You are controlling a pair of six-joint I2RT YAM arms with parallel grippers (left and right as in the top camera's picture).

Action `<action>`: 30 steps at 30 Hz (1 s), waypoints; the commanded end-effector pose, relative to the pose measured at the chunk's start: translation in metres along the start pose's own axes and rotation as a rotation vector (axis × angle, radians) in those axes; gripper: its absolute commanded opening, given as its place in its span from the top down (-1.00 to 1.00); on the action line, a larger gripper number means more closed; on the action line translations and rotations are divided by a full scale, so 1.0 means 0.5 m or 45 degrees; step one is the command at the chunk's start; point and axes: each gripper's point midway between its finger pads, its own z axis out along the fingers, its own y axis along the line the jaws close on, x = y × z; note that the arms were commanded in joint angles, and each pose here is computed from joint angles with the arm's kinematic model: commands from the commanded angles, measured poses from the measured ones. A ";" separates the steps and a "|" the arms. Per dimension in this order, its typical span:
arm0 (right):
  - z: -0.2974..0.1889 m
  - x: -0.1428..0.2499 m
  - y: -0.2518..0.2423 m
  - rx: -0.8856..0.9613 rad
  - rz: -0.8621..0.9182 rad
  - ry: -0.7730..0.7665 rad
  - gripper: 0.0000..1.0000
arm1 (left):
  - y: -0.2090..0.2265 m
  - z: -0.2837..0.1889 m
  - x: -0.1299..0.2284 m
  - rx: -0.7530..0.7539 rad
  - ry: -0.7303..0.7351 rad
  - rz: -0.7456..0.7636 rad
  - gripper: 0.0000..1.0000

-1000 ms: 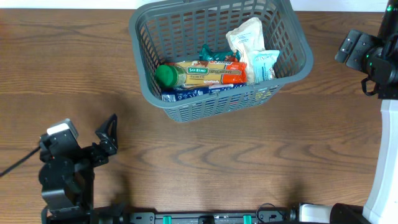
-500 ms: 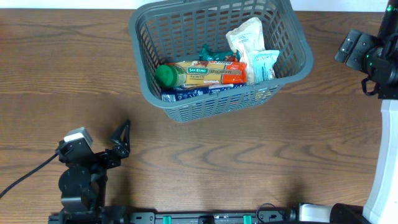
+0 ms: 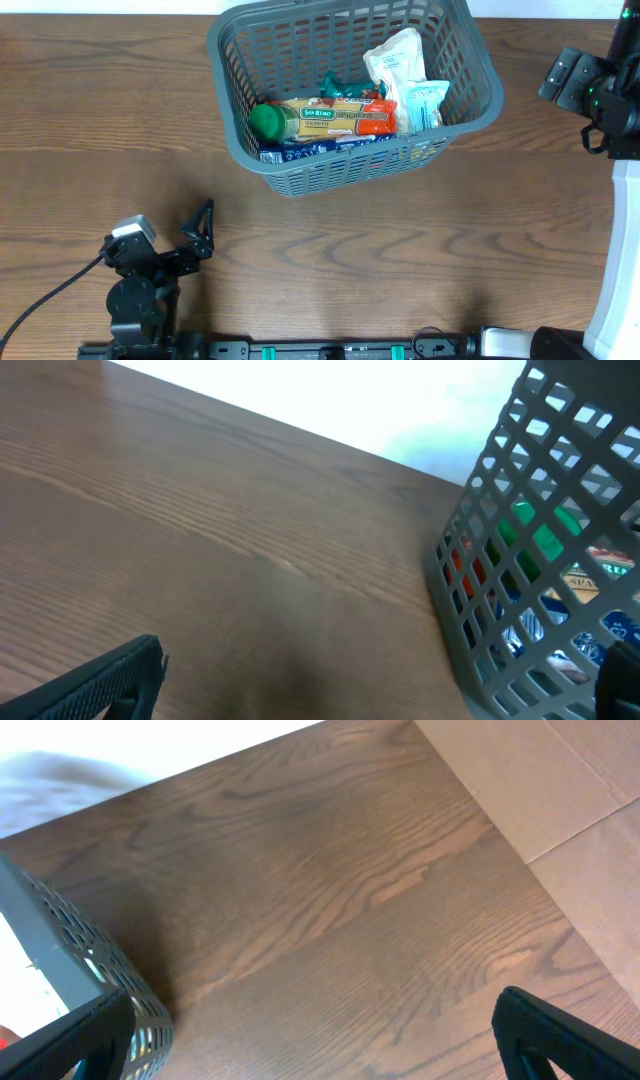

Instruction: Pack container

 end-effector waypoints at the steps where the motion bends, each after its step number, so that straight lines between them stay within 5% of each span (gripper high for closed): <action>1: -0.002 -0.004 -0.009 0.023 0.022 -0.010 -0.98 | 0.003 0.005 0.015 0.003 0.001 -0.025 -0.97; 30: -0.002 -0.004 -0.009 0.023 0.022 -0.010 -0.98 | 0.020 0.033 0.075 -0.012 0.033 -0.071 -0.97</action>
